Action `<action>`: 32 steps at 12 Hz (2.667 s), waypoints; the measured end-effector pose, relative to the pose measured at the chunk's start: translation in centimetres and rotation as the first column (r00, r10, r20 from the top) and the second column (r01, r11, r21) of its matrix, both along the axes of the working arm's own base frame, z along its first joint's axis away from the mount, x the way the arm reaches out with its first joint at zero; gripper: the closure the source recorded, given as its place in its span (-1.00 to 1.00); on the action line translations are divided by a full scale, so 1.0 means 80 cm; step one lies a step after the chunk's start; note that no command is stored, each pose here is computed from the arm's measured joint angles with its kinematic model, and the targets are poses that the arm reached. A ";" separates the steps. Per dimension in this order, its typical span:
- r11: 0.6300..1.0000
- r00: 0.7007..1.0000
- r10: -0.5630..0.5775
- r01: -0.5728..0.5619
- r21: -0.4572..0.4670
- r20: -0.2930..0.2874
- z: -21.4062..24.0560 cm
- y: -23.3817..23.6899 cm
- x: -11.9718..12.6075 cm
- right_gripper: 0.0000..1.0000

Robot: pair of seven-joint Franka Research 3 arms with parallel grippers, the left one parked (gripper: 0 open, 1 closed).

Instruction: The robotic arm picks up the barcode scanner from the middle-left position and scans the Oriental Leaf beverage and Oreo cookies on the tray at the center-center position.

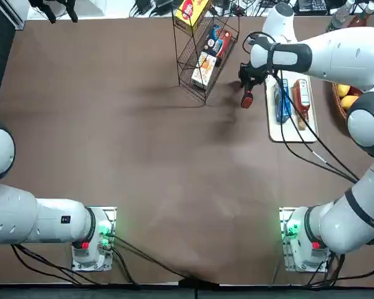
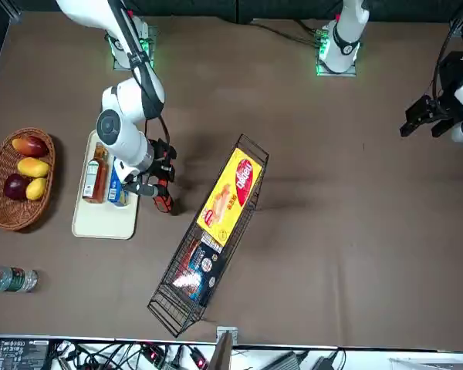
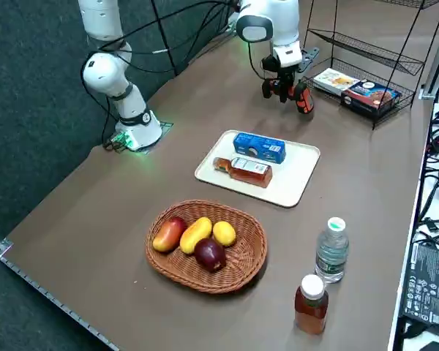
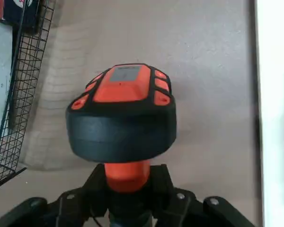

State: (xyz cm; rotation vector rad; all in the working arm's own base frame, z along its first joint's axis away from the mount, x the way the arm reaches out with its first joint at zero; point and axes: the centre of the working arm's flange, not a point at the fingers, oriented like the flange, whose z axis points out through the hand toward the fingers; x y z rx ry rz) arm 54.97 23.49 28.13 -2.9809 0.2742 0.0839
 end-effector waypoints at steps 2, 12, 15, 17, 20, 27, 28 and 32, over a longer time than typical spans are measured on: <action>1.000 0.999 -0.031 0.031 0.002 0.008 0.000 0.005 0.000 0.15; 0.999 1.000 -0.002 0.002 -0.049 -0.003 -0.040 0.028 -0.015 0.15; 0.998 1.000 0.005 -0.005 -0.069 -0.001 -0.055 0.019 -0.021 0.15; 0.997 1.000 0.007 -0.007 -0.074 0.004 -0.065 0.016 -0.027 0.15; 0.996 0.998 0.039 -0.035 -0.086 0.041 -0.082 0.008 -0.039 0.15; 0.991 0.991 0.107 -0.100 -0.084 0.084 -0.086 0.004 -0.049 0.15; 0.992 0.990 0.107 -0.100 -0.083 0.090 -0.086 0.003 -0.050 0.15; 0.991 0.988 0.119 -0.111 -0.081 0.102 -0.083 0.003 -0.049 -0.51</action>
